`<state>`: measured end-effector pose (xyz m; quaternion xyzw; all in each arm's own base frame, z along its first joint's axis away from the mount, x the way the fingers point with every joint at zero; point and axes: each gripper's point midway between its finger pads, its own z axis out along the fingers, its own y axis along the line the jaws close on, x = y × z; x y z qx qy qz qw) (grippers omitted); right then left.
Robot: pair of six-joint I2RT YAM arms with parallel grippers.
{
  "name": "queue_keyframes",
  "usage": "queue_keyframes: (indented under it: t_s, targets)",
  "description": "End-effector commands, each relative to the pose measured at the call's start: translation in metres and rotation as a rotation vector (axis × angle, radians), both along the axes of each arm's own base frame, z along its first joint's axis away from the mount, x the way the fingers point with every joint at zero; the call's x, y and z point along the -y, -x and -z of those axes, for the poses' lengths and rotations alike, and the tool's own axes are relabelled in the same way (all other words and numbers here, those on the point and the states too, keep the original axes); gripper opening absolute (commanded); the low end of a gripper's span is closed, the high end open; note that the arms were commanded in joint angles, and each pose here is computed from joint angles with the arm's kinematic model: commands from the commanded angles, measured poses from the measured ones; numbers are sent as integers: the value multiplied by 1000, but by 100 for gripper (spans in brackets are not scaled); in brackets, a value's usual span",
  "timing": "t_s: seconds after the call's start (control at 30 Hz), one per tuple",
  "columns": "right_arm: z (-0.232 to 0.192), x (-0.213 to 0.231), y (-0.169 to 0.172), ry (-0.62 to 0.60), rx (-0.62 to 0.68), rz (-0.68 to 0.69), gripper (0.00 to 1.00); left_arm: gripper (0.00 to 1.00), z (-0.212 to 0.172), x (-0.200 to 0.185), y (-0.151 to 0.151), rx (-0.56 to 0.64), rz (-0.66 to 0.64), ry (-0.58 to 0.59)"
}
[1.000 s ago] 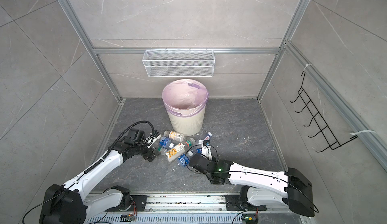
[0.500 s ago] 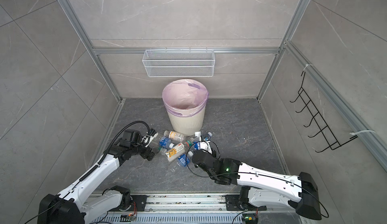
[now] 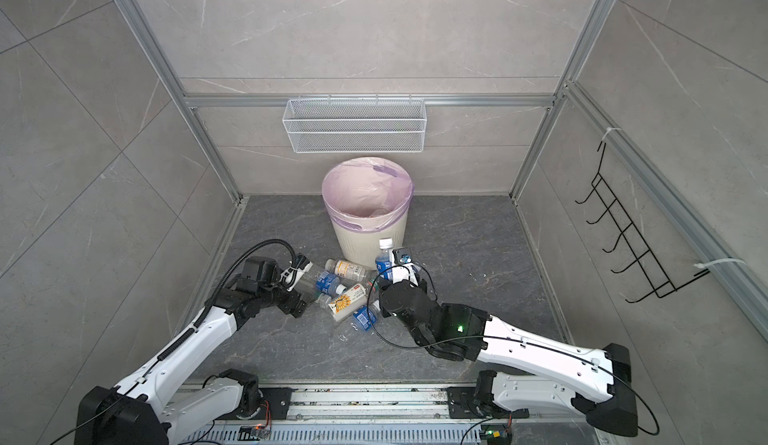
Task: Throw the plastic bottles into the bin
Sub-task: 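Lift the blue-labelled water bottle with the right gripper, then carry the blue-labelled bottle over the bin with the right gripper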
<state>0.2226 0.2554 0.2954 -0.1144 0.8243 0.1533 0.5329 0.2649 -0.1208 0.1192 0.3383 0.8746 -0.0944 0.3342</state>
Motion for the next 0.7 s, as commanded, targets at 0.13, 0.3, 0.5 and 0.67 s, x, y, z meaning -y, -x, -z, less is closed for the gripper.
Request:
queue_keyframes:
  t_s: [0.13, 0.3, 0.5, 0.67]
  targets:
    - [-86, -9, -44, -6, 103, 21, 44, 100, -4, 3, 0, 7, 10, 21]
    - [-124, -23, -117, -50, 66, 45, 41, 100, -5, 3, 0, 10, 12, 21]
    - [-118, -33, -238, -91, -77, 118, 99, 100, -5, 3, 0, -3, 14, 19]
    - [-144, -26, -248, -126, -16, 134, 99, 100, -7, 1, 0, 11, 5, 16]
